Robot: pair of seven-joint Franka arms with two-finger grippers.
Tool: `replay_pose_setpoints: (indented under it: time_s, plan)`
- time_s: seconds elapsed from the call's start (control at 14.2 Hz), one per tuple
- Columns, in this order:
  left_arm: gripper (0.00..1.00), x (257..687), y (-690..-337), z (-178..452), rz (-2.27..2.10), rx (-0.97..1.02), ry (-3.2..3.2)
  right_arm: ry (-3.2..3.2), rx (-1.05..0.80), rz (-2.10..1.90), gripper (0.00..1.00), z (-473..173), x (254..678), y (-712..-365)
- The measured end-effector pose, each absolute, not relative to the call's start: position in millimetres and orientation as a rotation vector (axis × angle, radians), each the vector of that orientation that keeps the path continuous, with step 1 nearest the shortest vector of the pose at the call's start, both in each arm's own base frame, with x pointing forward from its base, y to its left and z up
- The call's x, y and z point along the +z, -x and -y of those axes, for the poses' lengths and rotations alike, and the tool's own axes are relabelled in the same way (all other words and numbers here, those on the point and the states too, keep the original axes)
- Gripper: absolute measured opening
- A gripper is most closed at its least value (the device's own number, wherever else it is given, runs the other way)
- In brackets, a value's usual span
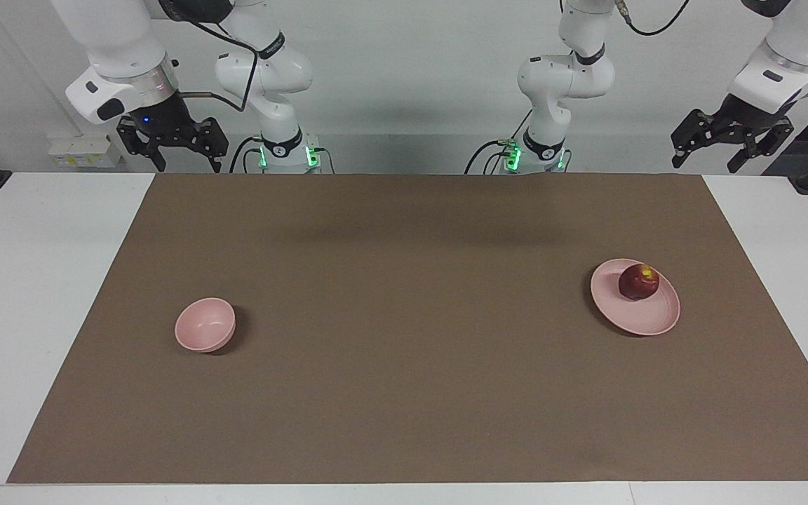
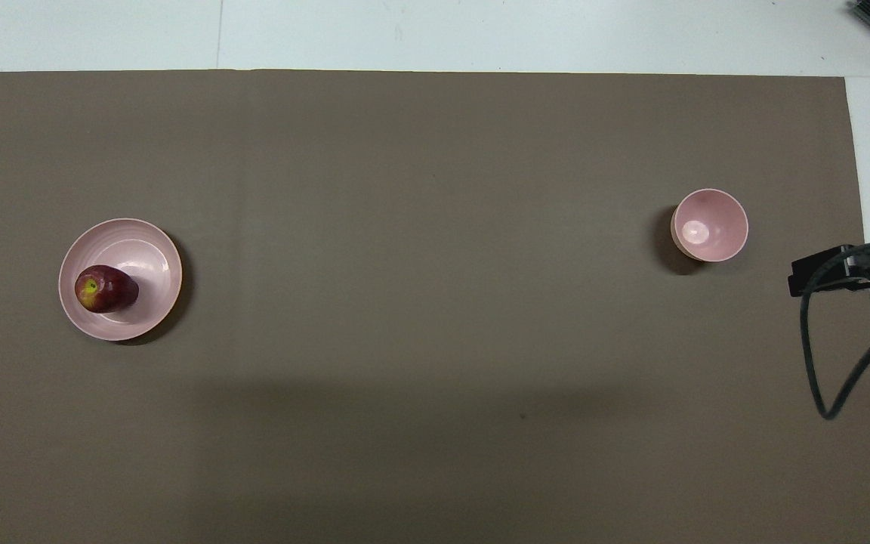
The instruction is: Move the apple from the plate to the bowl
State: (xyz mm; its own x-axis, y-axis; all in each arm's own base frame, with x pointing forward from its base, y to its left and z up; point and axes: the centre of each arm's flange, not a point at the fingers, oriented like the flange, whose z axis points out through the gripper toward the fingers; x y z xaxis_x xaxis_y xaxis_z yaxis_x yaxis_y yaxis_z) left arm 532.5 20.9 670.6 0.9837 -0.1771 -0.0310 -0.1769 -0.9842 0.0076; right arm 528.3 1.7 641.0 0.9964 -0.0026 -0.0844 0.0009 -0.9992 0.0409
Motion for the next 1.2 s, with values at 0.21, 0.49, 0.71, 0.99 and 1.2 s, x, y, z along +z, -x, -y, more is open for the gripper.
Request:
replay_pose_setpoints:
  time_s: [0.21, 0.49, 0.71, 0.99, 1.2]
  plan:
    - [1.00, 671.3, -532.4, -19.6, 0.282, -0.047, -3.124, -3.098, -0.131, 0.001, 1.00, -1.7, 641.0, -528.3]
    - [1.00, 672.4, -531.9, -14.3, 0.297, -0.043, -3.123, -3.098, -0.131, 0.001, 1.00, -1.7, 641.0, -528.3]
    - [1.00, 672.5, -531.9, -13.9, 0.298, -0.043, -3.123, -3.098, -0.131, 0.001, 1.00, -1.7, 641.0, -528.3]
    - [1.00, 672.7, -531.7, -15.5, 0.292, -0.042, -3.123, -3.098, -0.131, 0.001, 1.00, -1.7, 641.0, -528.3]
    - [1.00, 672.8, -531.8, -15.7, 0.292, -0.041, -3.123, -3.098, -0.131, 0.001, 1.00, -1.7, 641.0, -528.3]
